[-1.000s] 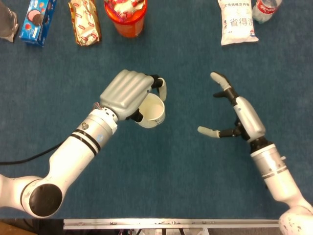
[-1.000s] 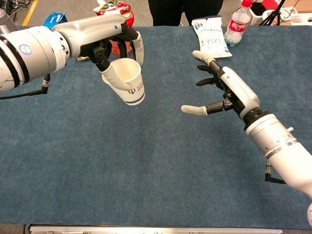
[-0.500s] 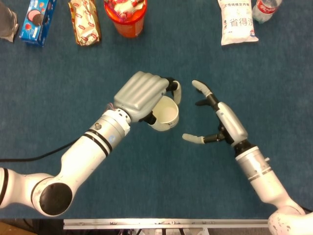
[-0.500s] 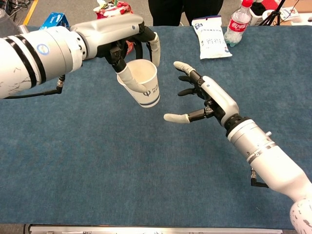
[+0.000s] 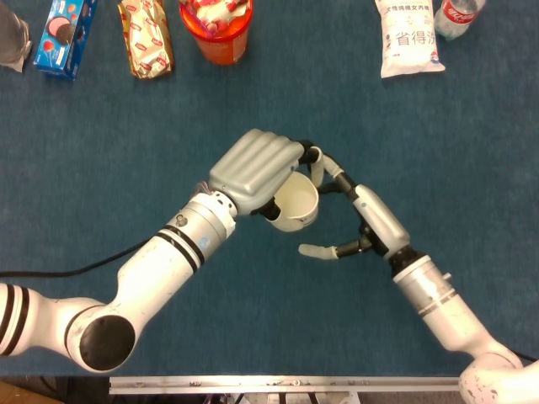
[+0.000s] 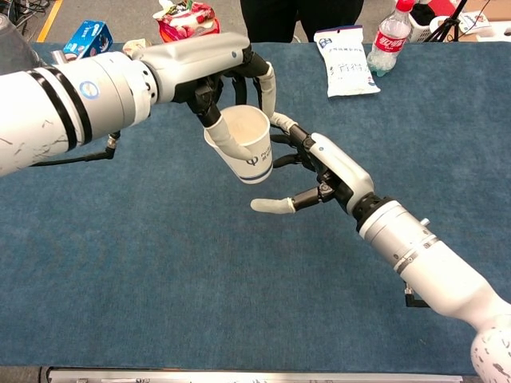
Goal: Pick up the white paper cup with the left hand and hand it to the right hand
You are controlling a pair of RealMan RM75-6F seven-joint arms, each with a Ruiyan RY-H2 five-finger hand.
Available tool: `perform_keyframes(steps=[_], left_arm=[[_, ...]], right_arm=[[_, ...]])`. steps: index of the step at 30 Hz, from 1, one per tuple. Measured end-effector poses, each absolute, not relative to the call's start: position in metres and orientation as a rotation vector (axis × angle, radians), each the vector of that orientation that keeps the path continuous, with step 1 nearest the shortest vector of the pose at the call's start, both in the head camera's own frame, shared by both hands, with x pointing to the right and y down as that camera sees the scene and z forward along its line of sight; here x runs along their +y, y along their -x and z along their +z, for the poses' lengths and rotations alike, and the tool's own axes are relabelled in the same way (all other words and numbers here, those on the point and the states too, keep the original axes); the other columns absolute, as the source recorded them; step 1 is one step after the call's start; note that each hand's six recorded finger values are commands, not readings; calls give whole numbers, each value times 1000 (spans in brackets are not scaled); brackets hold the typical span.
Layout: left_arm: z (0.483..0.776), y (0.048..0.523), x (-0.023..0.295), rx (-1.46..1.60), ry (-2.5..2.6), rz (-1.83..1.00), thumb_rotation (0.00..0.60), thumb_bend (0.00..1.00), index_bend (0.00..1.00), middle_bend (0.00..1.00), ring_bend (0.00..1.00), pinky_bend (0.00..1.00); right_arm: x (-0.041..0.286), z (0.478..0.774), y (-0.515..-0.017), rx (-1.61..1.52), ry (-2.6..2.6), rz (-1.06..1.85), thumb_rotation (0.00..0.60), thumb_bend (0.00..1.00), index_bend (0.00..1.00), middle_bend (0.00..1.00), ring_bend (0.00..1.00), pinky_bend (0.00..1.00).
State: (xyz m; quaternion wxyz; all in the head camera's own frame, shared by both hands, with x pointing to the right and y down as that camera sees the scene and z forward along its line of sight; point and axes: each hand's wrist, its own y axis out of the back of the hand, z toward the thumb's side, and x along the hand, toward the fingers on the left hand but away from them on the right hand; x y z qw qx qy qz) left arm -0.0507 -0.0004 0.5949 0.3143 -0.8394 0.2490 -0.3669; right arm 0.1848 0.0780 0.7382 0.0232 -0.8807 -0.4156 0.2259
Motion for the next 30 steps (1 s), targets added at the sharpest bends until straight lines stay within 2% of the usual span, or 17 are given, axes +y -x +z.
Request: perform_keyframes(steps=[10,20,30], left_arm=[[593,43,4,642,2231,-939,600,113,476,388,445,720],[592,40,8,637,2243,-925,600,113,476,389,445,720],[588,35,12,637,2265,-887,600,114,476,389,445,720]], right_arm=[[79,736,-175,-1277,2746,657,600,0,8,51,69,235],[79,735,-170,-1296,2757,622,600,0,258,83,69,235],[81,736,-169,-1289,2767,628,600,0,332,92,69,235]])
